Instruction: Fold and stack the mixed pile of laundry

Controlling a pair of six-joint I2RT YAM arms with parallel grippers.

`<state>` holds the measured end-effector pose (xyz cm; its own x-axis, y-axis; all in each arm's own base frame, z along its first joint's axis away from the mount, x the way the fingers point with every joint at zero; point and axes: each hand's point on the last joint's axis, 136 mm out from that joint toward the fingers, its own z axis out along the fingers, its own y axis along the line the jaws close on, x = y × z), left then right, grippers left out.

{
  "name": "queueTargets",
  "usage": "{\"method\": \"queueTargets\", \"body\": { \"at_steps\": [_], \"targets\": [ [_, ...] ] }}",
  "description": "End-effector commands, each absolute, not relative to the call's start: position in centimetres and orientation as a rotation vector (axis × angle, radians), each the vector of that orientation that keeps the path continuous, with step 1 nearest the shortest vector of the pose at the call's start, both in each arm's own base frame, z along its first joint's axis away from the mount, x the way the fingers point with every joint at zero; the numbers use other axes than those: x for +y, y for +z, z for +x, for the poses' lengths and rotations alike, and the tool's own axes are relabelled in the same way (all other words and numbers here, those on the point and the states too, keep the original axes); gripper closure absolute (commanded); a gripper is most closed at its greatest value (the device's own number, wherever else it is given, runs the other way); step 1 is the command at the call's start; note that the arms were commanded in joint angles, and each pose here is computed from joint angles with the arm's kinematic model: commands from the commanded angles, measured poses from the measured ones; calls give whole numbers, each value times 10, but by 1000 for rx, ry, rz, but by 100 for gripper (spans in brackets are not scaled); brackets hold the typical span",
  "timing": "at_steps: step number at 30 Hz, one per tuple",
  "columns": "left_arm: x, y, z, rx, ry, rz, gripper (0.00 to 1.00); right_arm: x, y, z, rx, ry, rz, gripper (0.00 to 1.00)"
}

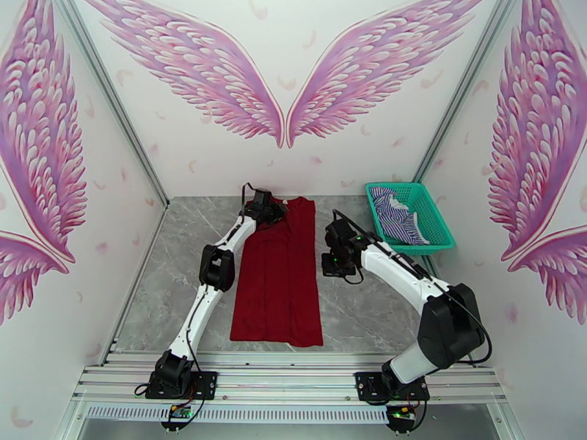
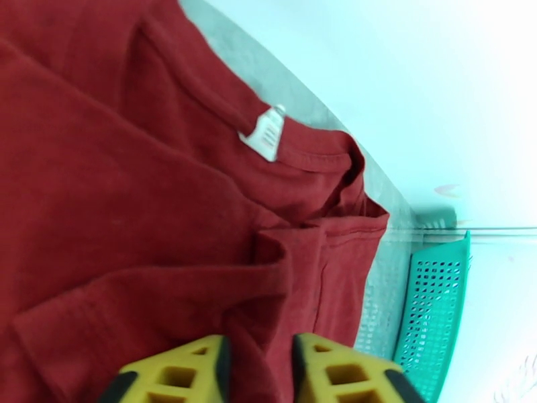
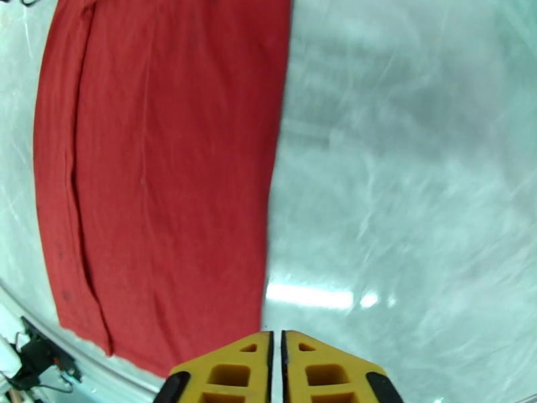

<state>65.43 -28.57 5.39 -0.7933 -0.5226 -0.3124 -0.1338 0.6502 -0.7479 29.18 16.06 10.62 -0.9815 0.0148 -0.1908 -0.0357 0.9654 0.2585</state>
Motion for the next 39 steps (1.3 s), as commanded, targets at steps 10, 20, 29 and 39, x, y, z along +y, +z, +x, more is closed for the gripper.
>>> {"method": "queueTargets", "body": {
  "at_steps": [10, 20, 29, 39],
  "targets": [
    [-205, 203, 506, 2535, -663, -78, 49, 181, 67, 202, 3071, 854, 174, 45],
    [-134, 125, 303, 2883, -552, -290, 47, 188, 47, 151, 3187, 944, 171, 52],
    [-123, 82, 222, 3037, -613, -404, 42, 203, 30, 142, 3253, 917, 135, 56],
    [-128, 63, 166, 3151, -679, -397, 46, 195, 27, 134, 3286, 765, 93, 55]
  ]
}}
